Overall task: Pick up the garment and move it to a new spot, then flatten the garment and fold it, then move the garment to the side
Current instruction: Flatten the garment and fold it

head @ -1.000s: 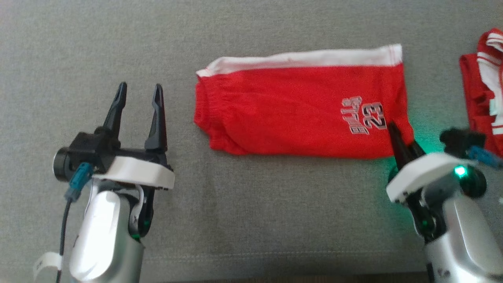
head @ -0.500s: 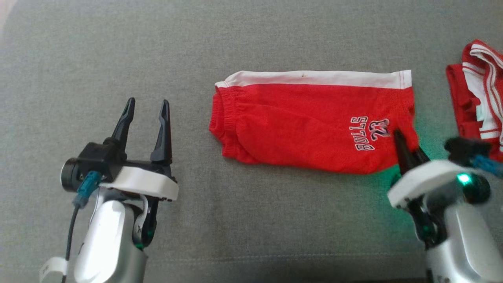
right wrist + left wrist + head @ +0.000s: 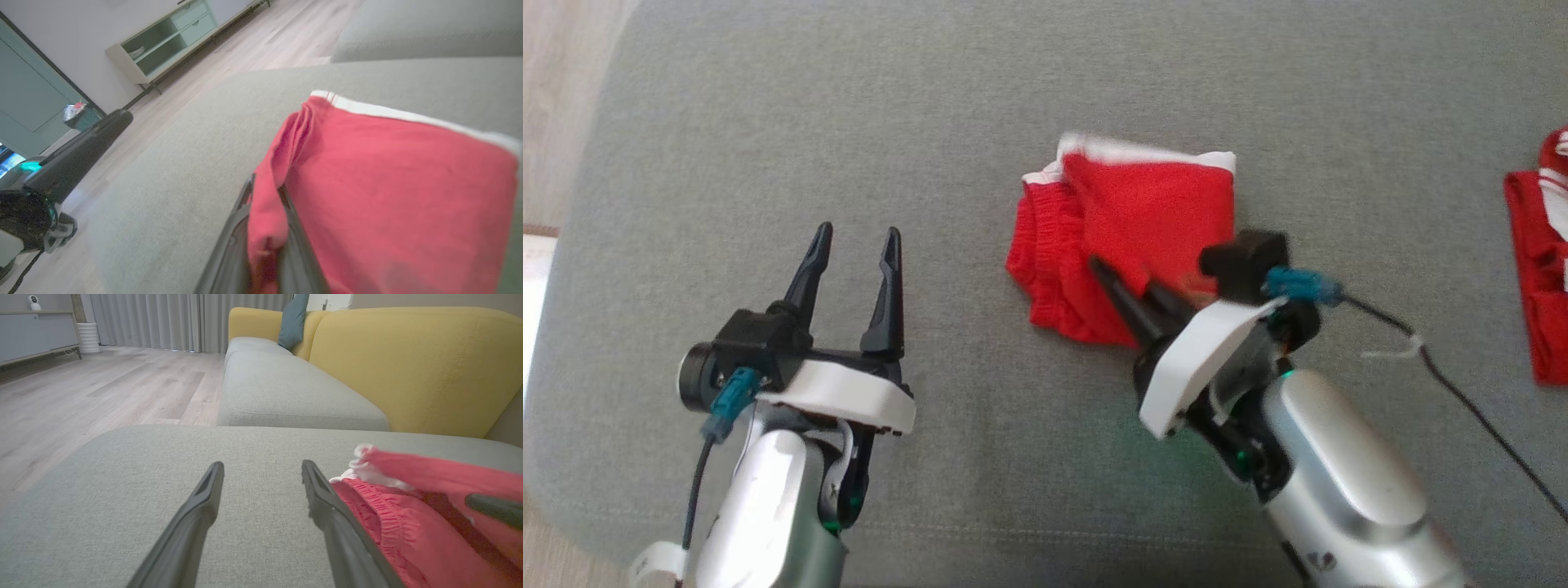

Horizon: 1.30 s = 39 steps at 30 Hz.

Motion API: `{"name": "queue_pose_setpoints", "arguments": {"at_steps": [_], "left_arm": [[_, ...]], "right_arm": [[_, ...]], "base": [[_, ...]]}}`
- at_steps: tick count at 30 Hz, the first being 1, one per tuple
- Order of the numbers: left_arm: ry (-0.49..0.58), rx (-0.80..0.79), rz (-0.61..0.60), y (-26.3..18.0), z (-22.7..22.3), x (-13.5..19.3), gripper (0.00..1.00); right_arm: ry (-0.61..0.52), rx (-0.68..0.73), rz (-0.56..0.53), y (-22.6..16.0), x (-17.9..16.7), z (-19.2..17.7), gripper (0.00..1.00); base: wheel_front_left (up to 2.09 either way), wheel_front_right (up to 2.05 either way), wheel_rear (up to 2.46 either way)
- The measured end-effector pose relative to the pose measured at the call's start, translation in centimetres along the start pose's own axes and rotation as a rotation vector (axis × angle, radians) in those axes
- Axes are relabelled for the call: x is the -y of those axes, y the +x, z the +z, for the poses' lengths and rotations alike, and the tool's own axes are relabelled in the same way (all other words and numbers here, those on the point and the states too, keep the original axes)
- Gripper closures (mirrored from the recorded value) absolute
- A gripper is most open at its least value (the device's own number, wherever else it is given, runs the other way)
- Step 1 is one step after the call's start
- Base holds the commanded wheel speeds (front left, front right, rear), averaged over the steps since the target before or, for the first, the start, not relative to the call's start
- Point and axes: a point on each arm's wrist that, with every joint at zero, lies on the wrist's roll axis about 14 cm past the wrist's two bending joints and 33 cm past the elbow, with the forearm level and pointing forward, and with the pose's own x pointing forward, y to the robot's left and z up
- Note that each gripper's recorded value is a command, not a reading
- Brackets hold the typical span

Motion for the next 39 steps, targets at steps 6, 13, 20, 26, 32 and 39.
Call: {"name": "queue_pose_setpoints", "arguments": {"at_steps": [6, 13, 20, 26, 32, 39], "left_arm": [[-0.002, -0.011, 0.027, -0.5, -0.3, -0.8, 0.0], [-0.002, -0.021, 0.027, -0.4, -0.7, -0.7, 0.0], [-0.006, -0.024, 0.014, -0.1, -0.8, -0.3, 0.0], [-0.004, -0.013, 0.0, 0.3, -0.6, 0.3, 0.0], [0.008, -0.006, -0.007, 0.3, -0.4, 0.5, 0.0], [0.026, -0.003, -0.01, -0.1, -0.2, 0.4, 0.0]], "right_arm": [[0.054, -0.074, 0.084, 1.2, -2.5, -3.7, 1.0], [0.035, -0.056, 0.107, 2.0, -2.7, -3.4, 0.0], [-0.029, 0.127, 0.105, 1.8, -2.7, -0.3, 0.0], [-0.07, 0.329, -0.073, -0.6, 2.6, 4.2, 0.0], [-0.068, 0.38, -0.311, -5.7, 8.9, 4.1, 0.0], [-0.076, 0.37, -0.551, -13.2, 13.5, 2.7, 0.0]], "base": [[0.0, 0.0, 0.0], [0.0, 0.0, 0.0], [0.0, 0.0, 0.0], [0.0, 0.0, 0.0], [0.0, 0.0, 0.0], [0.0, 0.0, 0.0]]}}
